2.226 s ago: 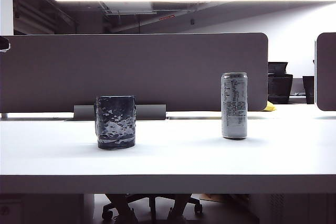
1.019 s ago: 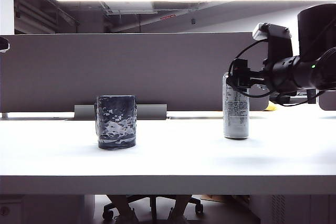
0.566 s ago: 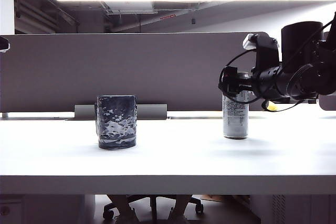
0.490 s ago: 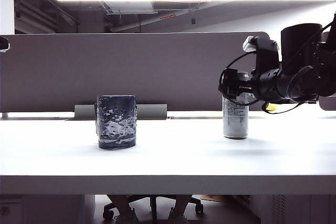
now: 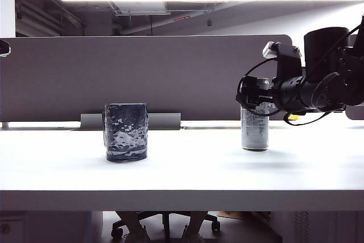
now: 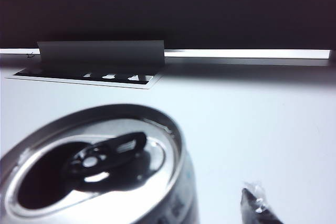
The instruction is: Pick up the metal can, pour some water into the cup, then place the can back on the table.
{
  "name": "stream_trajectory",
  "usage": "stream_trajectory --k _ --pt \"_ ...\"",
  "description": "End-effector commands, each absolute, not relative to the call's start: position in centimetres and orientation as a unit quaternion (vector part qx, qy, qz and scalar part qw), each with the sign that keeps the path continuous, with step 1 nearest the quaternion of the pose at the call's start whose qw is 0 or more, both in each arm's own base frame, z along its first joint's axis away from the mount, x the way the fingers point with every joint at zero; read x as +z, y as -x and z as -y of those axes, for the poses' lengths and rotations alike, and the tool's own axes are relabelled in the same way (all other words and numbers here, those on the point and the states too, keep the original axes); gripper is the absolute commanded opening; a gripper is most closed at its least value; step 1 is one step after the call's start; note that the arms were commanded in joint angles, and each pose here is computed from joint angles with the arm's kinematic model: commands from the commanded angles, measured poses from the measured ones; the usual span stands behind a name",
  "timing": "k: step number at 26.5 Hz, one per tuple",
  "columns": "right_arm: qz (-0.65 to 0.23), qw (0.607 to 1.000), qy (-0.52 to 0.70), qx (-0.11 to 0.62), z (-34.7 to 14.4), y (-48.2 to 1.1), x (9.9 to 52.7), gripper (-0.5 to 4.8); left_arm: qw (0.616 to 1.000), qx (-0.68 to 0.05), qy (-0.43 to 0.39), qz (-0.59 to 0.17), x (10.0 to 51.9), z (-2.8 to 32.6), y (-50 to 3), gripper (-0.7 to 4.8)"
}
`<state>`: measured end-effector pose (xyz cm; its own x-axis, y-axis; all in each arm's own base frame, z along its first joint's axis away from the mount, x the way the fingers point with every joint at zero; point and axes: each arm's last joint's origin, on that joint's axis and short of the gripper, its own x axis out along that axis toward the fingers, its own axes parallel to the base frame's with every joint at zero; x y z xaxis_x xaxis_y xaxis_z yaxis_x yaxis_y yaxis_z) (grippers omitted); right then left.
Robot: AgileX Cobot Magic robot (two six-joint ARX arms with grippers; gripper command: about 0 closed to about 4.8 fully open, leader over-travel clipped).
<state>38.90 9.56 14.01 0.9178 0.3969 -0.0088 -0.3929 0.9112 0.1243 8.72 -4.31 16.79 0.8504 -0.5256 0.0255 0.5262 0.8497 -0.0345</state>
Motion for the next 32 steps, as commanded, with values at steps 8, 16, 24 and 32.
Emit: stream_trajectory --k 8,16,24,32 --pt "-0.008 0.976 -0.064 0.206 -9.62 -38.91 14.32 4.18 0.962 -0.273 0.02 0.013 16.92 4.29 -8.72 -0.05" --pt "-0.009 0.974 -0.064 0.219 -9.69 -38.88 14.32 3.49 0.962 -0.273 0.02 0.013 16.92 4.29 -8.72 -0.05" --pt "-0.008 0.972 -0.064 0.225 -9.72 -38.86 14.35 2.38 0.962 -0.273 0.02 0.013 16.92 4.29 -8.72 -0.05" --pt "-0.002 0.971 -0.064 0.231 -9.91 -38.81 14.47 2.38 0.962 -0.273 0.02 0.013 16.92 4.29 -8.72 -0.05"
